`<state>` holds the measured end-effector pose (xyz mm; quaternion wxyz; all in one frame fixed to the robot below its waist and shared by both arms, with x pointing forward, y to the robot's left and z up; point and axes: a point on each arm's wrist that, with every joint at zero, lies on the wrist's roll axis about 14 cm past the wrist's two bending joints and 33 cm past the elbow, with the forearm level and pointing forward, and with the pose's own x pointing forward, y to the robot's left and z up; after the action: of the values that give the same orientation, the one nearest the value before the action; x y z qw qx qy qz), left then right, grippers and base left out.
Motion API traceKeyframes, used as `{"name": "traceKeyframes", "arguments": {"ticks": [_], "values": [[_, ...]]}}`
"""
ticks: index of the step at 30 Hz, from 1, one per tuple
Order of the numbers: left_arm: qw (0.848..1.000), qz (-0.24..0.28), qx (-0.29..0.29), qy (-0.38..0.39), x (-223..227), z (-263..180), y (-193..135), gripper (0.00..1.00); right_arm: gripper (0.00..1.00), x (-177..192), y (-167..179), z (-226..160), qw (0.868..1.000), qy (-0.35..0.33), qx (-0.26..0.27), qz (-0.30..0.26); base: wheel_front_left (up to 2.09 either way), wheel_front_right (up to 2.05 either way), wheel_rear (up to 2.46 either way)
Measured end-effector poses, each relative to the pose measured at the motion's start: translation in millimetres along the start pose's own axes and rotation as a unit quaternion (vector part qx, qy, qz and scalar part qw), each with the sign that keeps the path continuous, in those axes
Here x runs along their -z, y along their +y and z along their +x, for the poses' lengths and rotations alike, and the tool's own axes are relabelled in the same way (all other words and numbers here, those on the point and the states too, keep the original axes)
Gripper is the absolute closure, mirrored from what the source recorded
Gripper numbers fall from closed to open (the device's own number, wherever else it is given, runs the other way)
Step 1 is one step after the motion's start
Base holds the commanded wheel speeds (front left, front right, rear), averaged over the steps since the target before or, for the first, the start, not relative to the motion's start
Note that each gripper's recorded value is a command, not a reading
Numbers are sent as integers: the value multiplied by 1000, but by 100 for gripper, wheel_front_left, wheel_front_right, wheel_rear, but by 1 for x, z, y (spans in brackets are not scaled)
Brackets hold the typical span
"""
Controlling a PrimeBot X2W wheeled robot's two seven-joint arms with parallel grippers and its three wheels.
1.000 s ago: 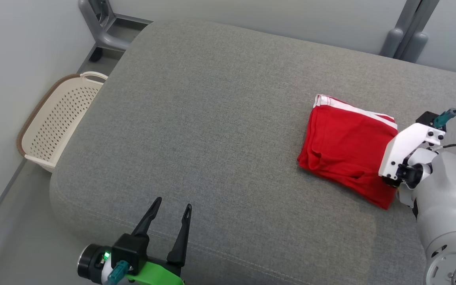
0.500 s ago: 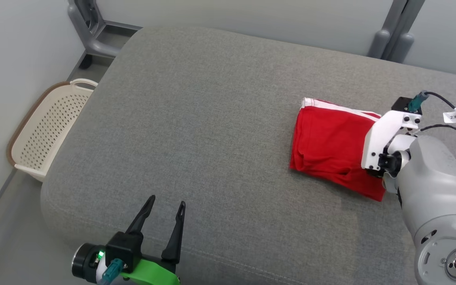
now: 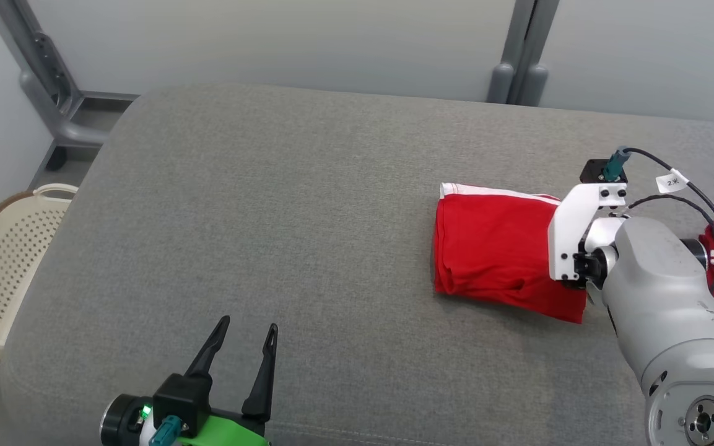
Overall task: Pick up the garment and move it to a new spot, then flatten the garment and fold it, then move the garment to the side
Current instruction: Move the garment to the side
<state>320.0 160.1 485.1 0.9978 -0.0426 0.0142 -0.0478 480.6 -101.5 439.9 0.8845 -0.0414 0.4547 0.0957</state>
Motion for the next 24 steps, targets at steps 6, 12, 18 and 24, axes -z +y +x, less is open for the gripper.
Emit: {"name": "traceKeyframes", "arguments": {"ticks": [6, 12, 18, 24], "values": [[999, 2, 34, -9, -6, 11, -18, 0, 100, 5, -36, -18, 999, -13, 46, -23, 0, 0, 0], [998, 2, 68, -13, -9, 22, -38, 0, 100, 10, -95, -41, 992, -24, 115, -39, 0, 0, 0], [995, 1, 95, -11, -7, 30, -54, 0, 100, 22, -162, -66, 982, -24, 184, -31, 0, 0, 0], [995, 2, 97, -5, -3, 31, -54, 0, 100, 17, -189, -75, 974, -28, 220, -52, 0, 0, 0]]}}
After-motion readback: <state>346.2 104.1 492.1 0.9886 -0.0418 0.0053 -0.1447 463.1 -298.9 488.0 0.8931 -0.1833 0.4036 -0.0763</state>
